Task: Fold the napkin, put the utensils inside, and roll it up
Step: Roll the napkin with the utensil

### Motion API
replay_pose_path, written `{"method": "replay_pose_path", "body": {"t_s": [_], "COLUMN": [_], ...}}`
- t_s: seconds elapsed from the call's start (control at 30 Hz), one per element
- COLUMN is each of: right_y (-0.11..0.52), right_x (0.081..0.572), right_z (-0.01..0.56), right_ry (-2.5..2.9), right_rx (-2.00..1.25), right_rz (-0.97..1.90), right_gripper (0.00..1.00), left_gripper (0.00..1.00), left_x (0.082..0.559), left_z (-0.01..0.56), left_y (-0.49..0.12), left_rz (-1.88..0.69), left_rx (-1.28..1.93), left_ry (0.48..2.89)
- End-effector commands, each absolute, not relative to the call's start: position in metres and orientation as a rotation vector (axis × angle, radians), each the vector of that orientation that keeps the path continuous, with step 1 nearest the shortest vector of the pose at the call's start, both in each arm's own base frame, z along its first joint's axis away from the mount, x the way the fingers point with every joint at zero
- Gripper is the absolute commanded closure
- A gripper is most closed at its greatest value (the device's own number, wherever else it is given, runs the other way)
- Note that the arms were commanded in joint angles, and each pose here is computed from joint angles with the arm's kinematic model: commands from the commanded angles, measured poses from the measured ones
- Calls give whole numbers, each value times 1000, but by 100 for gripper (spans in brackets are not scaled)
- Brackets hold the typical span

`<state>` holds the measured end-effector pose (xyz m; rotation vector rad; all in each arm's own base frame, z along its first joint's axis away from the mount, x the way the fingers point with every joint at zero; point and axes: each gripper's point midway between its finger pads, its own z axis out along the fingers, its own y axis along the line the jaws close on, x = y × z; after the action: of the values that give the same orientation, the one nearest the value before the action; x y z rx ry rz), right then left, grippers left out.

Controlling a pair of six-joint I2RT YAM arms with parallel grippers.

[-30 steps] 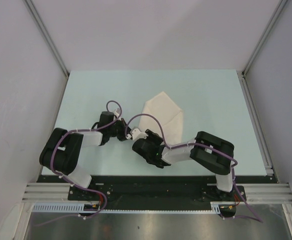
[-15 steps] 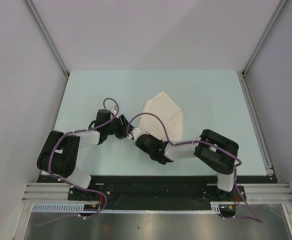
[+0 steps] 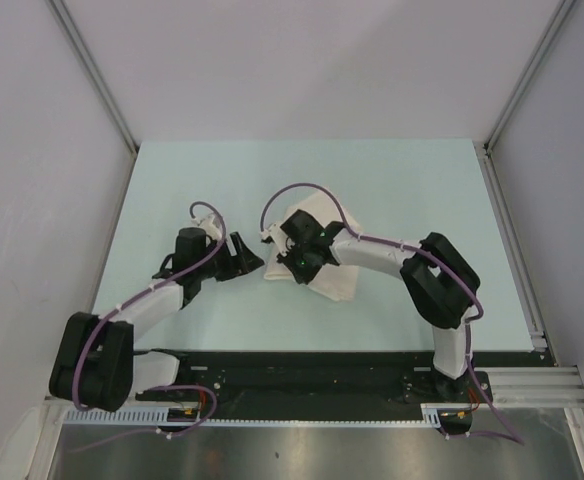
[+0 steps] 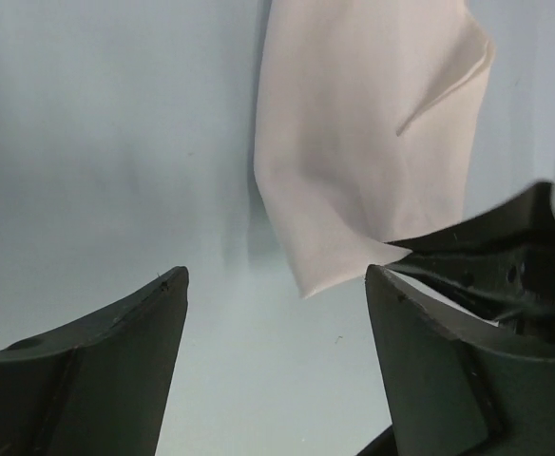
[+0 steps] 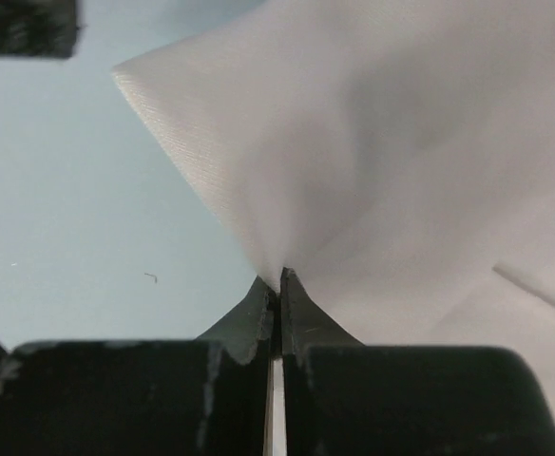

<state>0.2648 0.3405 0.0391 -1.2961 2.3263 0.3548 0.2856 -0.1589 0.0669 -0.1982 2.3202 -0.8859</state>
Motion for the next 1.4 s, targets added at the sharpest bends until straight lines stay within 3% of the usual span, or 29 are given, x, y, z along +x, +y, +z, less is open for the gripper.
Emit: {"method": "replay_pose_path", "body": {"t_s": [0.0,0.33,0.83,1.0,1.27,1.37], "right_y": [343,340,327,326,326,325], "right_x": [240,250,265,264,265,266], "right_z": [44,29,7,3,1,2], "right_ry": [2515,2711,2824,2840,2850,2848], "right_rx": [-1360,-1248,-1090,-1083,-1074,-1072], "right_rz": [707,1191,1289,1290,1293,1293], "right_gripper": [100,100,100,100,100,100], "left_gripper": [18,17,21,28,50,52], "left_x": [287,279,294,301,307,305], "left_z": [88,97,77,74,72,69], "left_y": [-152,-192,-215,-218,-221,-224], "left_rz": [-779,-803,-750,-740,-740,-761], "left_rx": [-27,262,340,333,333,348], "left_ry": [2202,2123,2174,2185,2193,2198]}}
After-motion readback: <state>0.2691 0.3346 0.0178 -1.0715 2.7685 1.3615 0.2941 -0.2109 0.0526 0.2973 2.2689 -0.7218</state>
